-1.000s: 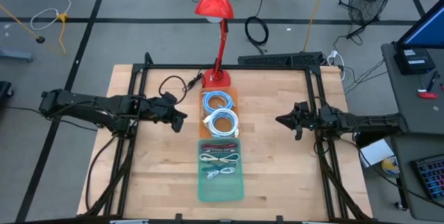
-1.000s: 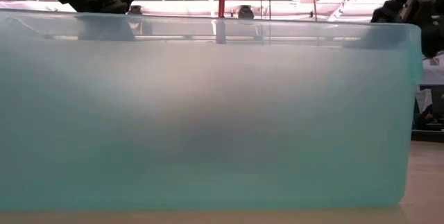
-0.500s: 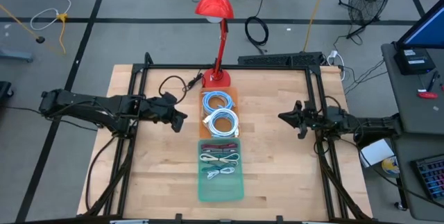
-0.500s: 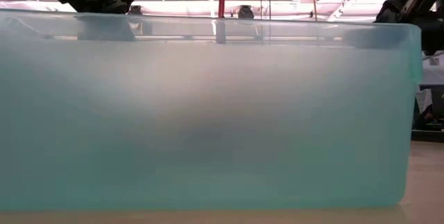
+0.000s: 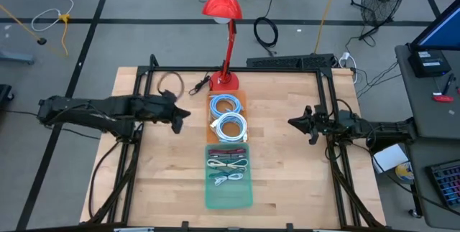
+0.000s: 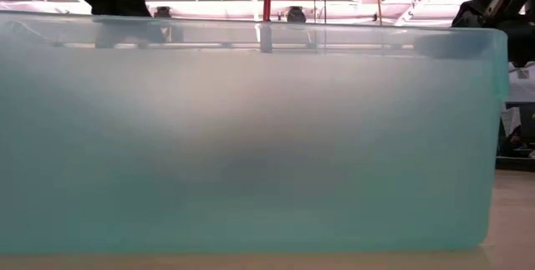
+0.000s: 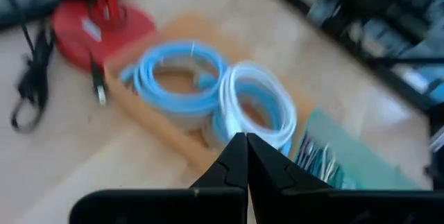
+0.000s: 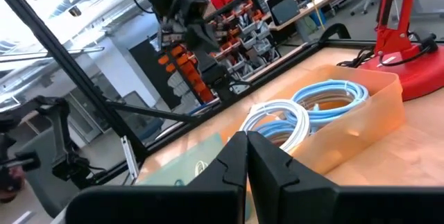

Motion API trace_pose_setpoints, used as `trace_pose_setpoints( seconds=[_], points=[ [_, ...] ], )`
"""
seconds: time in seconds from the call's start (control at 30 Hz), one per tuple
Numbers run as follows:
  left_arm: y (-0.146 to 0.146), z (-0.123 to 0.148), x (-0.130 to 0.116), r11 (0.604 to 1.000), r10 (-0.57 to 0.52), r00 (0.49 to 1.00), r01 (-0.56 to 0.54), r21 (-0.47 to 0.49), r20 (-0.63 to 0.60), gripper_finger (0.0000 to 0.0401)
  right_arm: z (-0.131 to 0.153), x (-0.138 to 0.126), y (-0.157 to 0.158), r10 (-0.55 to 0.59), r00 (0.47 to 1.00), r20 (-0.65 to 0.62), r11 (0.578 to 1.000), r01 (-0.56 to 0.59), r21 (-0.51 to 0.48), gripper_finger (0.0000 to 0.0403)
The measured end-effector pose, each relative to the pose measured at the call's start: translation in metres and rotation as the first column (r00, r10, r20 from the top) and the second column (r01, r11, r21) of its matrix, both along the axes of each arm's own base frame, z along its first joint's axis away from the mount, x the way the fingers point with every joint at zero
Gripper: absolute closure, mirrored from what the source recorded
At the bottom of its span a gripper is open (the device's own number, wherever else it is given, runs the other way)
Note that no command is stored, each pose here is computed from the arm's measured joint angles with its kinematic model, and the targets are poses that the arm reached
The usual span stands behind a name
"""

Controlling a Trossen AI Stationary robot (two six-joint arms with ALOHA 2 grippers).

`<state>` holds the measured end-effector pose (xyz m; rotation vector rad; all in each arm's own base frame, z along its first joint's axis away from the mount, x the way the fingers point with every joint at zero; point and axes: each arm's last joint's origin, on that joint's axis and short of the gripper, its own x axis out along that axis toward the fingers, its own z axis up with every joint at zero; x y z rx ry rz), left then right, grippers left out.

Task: Sort cables
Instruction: Return to Home Position

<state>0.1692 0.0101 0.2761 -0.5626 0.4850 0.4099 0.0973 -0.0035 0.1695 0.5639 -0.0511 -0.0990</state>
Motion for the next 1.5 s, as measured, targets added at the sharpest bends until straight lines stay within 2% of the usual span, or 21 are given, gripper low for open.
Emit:
trace_pose_setpoints(
  seconds=[0.13, 0.23, 0.4, 0.53, 0.63, 0.77, 0.87, 1.03, 1.1, 1.3, 1.5],
  points=[
    [0.005, 0.000, -0.032, 0.999, 0.026, 0.994, -0.031, 0.040, 0.110, 0.0401, 0.000, 0.000, 0.000, 0.001, 1.000, 0.000, 1.000, -0.001, -0.001, 0.0403],
    [0.007, -0.022, -0.060, 0.996, 0.088, 0.979, -0.093, 0.018, 0.185, 0.0401, 0.000, 0.000, 0.000, 0.000, 1.000, 0.001, 1.000, 0.000, 0.000, 0.0403],
    [0.006, -0.056, -0.084, 0.993, 0.115, 0.899, -0.119, -0.017, 0.423, 0.0401, 0.000, 0.000, 0.000, 0.000, 1.000, 0.002, 1.000, 0.000, 0.000, 0.0403],
    [0.006, -0.076, -0.087, 0.990, 0.052, 0.857, -0.112, 0.088, 0.513, 0.0401, 0.000, 0.000, 0.000, 0.000, 1.000, 0.002, 1.000, 0.000, 0.000, 0.0403],
    [0.006, -0.088, -0.082, 0.983, 0.009, 0.881, -0.095, 0.158, 0.472, 0.0401, 0.000, 0.000, 0.000, -0.001, 1.000, 0.003, 1.000, 0.001, 0.000, 0.0403],
    [0.006, -0.101, -0.076, 0.979, -0.004, 0.871, -0.097, 0.179, 0.492, 0.0401, 0.000, 0.000, 0.000, -0.001, 1.000, 0.005, 1.000, 0.001, -0.001, 0.0403],
    [0.006, -0.103, -0.074, 0.971, -0.052, 0.837, -0.084, 0.223, 0.545, 0.0401, 0.001, 0.000, 0.000, 0.000, 1.000, 0.010, 1.000, 0.000, 0.000, 0.0403],
    [0.005, -0.103, -0.074, 0.942, -0.131, 0.853, -0.053, 0.333, 0.506, 0.0401, 0.002, 0.000, 0.000, -0.001, 1.000, 0.023, 1.000, 0.001, 0.000, 0.0403],
    [0.007, -0.103, -0.074, 0.948, -0.104, 0.854, -0.070, 0.311, 0.509, 0.0399, 0.002, 0.000, 0.000, -0.002, 1.000, 0.025, 1.000, 0.002, 0.000, 0.0403],
    [0.011, -0.104, -0.074, 0.971, 0.064, 0.834, -0.180, 0.160, 0.548, 0.0382, 0.003, 0.000, 0.000, -0.003, 0.999, 0.034, 1.000, 0.003, 0.000, 0.0403],
    [0.011, -0.104, -0.074, 0.985, 0.082, 0.820, -0.154, 0.080, 0.566, 0.0390, 0.004, 0.000, 0.000, -0.002, 0.999, 0.039, 1.000, 0.002, 0.000, 0.0403]
  ],
)
